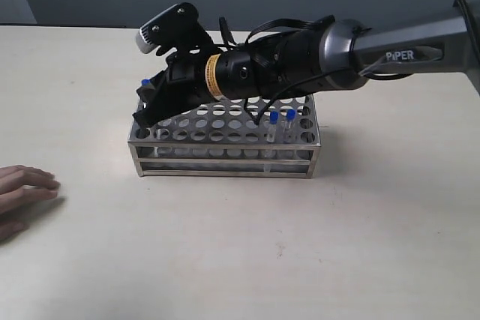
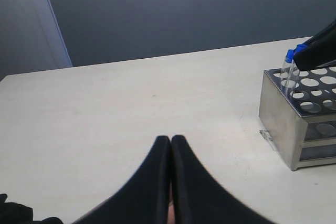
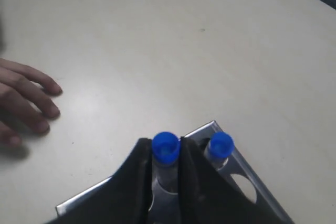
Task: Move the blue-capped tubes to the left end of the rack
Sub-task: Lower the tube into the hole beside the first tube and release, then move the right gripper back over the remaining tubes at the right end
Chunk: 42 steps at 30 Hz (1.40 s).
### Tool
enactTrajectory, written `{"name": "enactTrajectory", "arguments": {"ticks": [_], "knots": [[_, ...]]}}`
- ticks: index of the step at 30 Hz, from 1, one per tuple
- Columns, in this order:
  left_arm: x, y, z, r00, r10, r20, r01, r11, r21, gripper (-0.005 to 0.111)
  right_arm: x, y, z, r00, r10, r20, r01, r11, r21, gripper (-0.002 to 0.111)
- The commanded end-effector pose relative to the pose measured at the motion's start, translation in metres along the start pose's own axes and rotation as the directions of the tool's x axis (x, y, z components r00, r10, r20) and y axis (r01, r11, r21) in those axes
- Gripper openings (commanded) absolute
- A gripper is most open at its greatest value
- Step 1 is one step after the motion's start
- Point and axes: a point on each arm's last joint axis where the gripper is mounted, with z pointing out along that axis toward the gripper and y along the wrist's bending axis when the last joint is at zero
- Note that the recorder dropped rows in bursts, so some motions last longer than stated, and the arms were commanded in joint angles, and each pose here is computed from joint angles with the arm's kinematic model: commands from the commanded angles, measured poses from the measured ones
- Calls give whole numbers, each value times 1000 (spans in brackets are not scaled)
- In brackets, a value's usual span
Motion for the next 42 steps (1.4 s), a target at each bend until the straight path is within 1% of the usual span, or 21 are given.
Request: {"name": "enactTrajectory", "arguments": {"ticks": [1, 2, 3, 8, 9, 10, 16, 20, 24, 26, 28, 30, 32, 34, 35, 37, 38, 39, 42], "knots": [[-2, 0, 0, 1000, -5, 10, 5, 1000, 6, 1, -6, 8, 0, 999, -19, 31, 20, 998, -62, -1], [-2, 0, 0, 1000, -5, 10, 5, 1000, 6, 1, -7, 9, 0, 999, -24, 33, 26, 997, -73, 1], [-2, 0, 0, 1000, -5, 10, 5, 1000, 6, 1, -7, 9, 0, 999, -21, 35, 24, 997, -76, 4], [-2, 0, 0, 1000, -5, 10, 5, 1000, 6, 1, -6, 9, 0, 999, -9, 31, 12, 997, -75, 36], [-2, 0, 0, 1000, -5, 10, 5, 1000, 6, 1, -6, 9, 0, 999, -9, 31, 12, 997, -75, 41], [-2, 0, 0, 1000, -5, 10, 5, 1000, 6, 1, -6, 9, 0, 999, -9, 31, 12, 997, -75, 43], [-2, 0, 0, 1000, -5, 10, 5, 1000, 6, 1, -13, 9, -5, 999, -6, 41, 8, 998, -57, 43], [-2, 0, 0, 1000, -5, 10, 5, 1000, 6, 1, -17, 1, -10, 1000, 0, 22, -1, 999, 38, 43], [-2, 0, 0, 1000, -5, 10, 5, 1000, 6, 1, -18, -4, -14, 1000, -6, 8, 5, 995, 96, 43], [-2, 0, 0, 1000, -5, 10, 5, 1000, 6, 1, -26, -6, -21, 1000, -14, 19, 11, 991, 135, 41], [-2, 0, 0, 1000, -5, 10, 5, 1000, 6, 1, -39, -9, -34, 999, -29, 29, 22, 978, 206, 34], [-2, 0, 0, 1000, -5, 10, 5, 1000, 6, 1, -55, -12, -53, 997, -67, 41, 52, 955, 293, 23], [-2, 0, 0, 1000, -5, 10, 5, 1000, 6, 1, -68, -16, -75, 994, -103, 40, 80, 916, 394, 9], [-2, 0, 0, 1000, -5, 10, 5, 1000, 6, 1, -72, -18, -96, 994, -106, 24, 81, 872, 483, 2], [-2, 0, 0, 1000, -5, 10, 5, 1000, 6, 1, -71, -19, -107, 994, -107, 7, 88, 844, 529, 1], [-2, 0, 0, 1000, -5, 10, 5, 1000, 6, 1, -64, -22, -127, 996, -86, -26, 83, 790, 608, 5], [-2, 0, 0, 1000, -5, 10, 5, 1000, 6, 1, -57, -22, -137, 997, -68, -35, 75, 779, 623, 10], [-2, 0, 0, 1000, -5, 10, 5, 1000, 6, 1, -53, -23, -147, 998, -47, -31, 56, 774, 631, 14], [-2, 0, 0, 1000, -5, 10, 5, 1000, 6, 1, -26, -24, -173, 998, 53, -26, -25, 773, 634, 35]]}}
